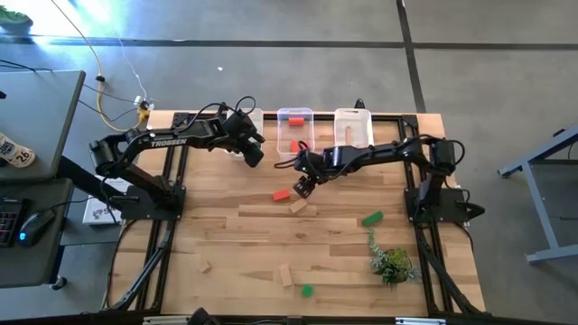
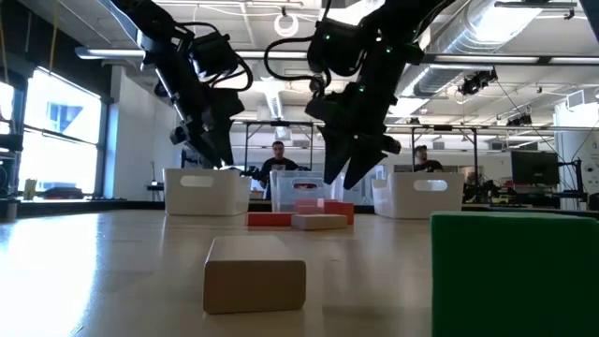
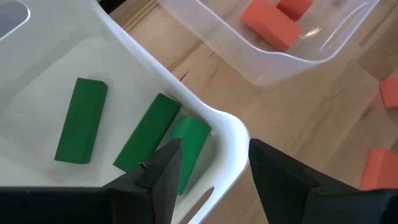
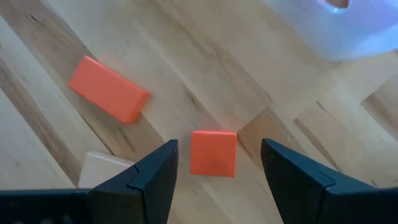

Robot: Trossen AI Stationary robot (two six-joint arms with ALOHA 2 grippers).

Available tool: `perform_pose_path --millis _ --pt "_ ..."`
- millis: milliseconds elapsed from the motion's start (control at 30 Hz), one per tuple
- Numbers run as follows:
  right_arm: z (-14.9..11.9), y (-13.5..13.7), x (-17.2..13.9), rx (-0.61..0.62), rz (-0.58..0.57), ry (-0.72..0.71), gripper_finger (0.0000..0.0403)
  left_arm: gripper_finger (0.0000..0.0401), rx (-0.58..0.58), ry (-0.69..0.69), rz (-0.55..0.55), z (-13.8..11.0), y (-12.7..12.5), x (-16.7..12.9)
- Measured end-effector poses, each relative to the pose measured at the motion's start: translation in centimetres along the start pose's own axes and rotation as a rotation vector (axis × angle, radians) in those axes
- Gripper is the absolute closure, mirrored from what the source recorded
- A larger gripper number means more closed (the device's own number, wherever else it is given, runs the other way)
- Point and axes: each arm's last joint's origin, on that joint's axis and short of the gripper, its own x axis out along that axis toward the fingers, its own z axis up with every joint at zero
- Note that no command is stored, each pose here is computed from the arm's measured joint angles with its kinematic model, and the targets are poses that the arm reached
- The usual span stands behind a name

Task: Sort & place blocks by color
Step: Put the orange block into the transparent bin

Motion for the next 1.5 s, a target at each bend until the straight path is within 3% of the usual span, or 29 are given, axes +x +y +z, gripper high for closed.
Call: perform_pose_path --millis 600,867,1267,1500 --pt "-1.0 -0.1 3.7 -0.034 -0.015 0.108 0.0190 0.0229 0.000 -0.005 0.023 0.0 0.1 0.0" --pt "-0.9 0.0 3.6 -0.068 -0.008 0.102 0.0297 0.0229 0.000 -0.005 0.023 0.0 0.1 0.0" --pt "-0.9 0.1 3.4 -0.128 0.041 0.119 0.0297 0.0229 0.000 -0.005 0.023 0.0 0.1 0.0" --pt "0.1 0.6 1.5 -0.120 0.101 0.021 0.0297 0.0229 -0.002 -0.037 0.016 0.3 0.0 0.0"
